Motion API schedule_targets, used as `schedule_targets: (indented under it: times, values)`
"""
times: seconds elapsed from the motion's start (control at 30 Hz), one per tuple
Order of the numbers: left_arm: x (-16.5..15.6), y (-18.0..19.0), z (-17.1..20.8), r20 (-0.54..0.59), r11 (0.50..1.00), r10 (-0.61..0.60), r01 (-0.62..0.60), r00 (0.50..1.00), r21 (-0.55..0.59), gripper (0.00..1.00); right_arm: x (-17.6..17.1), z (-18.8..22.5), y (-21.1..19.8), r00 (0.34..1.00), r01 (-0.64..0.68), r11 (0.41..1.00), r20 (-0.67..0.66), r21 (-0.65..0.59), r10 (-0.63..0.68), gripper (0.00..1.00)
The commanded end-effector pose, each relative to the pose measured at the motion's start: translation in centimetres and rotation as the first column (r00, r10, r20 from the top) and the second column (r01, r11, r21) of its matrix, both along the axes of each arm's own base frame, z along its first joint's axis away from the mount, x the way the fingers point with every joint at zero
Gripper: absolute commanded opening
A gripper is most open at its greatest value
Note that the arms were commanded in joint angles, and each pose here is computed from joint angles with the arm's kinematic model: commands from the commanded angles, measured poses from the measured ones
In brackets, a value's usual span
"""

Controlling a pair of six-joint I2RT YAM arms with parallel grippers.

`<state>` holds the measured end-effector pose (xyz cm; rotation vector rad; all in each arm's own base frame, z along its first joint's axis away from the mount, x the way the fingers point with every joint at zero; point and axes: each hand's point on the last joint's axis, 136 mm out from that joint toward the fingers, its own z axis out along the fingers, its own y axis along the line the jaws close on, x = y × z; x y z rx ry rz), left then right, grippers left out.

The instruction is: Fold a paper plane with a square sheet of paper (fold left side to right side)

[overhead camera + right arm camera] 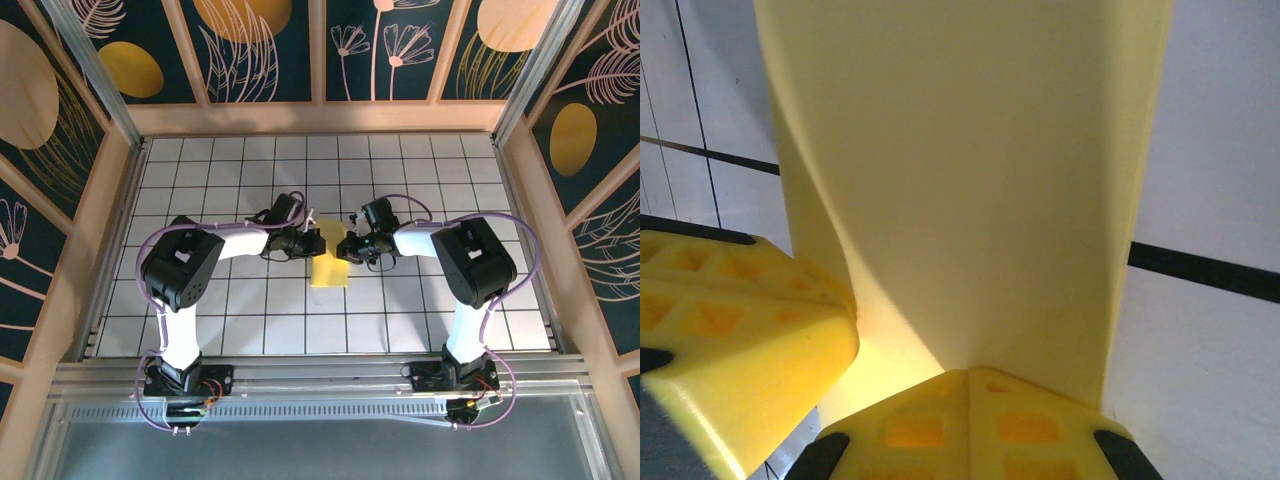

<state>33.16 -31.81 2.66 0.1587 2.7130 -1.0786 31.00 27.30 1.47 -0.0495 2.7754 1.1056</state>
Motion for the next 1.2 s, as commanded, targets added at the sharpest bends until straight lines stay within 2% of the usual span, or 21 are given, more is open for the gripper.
schedule_targets:
  times: [0.0,0.4,0.77,0.97,1.17]
  values:
    - [-0.1,0.4,-1.5,-0.002,1.000,0.007,-0.007,1.000,0.023,0.01,-2.5,-5.3,-3.3,0.994,0.019,0.978,-0.102,-0.209,-0.042,0.00]
    - [0.0,3.4,-3.7,-0.020,0.995,0.064,-0.062,0.998,0.077,0.01,-2.8,-5.8,-3.8,0.993,0.012,0.971,-0.110,-0.240,-0.039,0.00]
    - [0.1,7.1,-3.9,-0.008,0.986,0.113,-0.111,0.994,0.121,0.01,-3.1,-5.9,-4.1,0.993,0.011,0.968,-0.113,-0.252,-0.040,0.00]
    - [0.6,6.6,-0.9,0.068,0.991,0.103,-0.108,0.992,0.078,0.00,-3.0,-5.7,-4.0,0.993,0.011,0.969,-0.110,-0.245,-0.039,0.00]
    - [0.1,3.5,2.0,0.114,1.000,0.027,-0.026,0.993,-0.009,0.00,-3.0,-5.7,-3.8,0.993,0.010,0.970,-0.109,-0.241,-0.037,0.00]
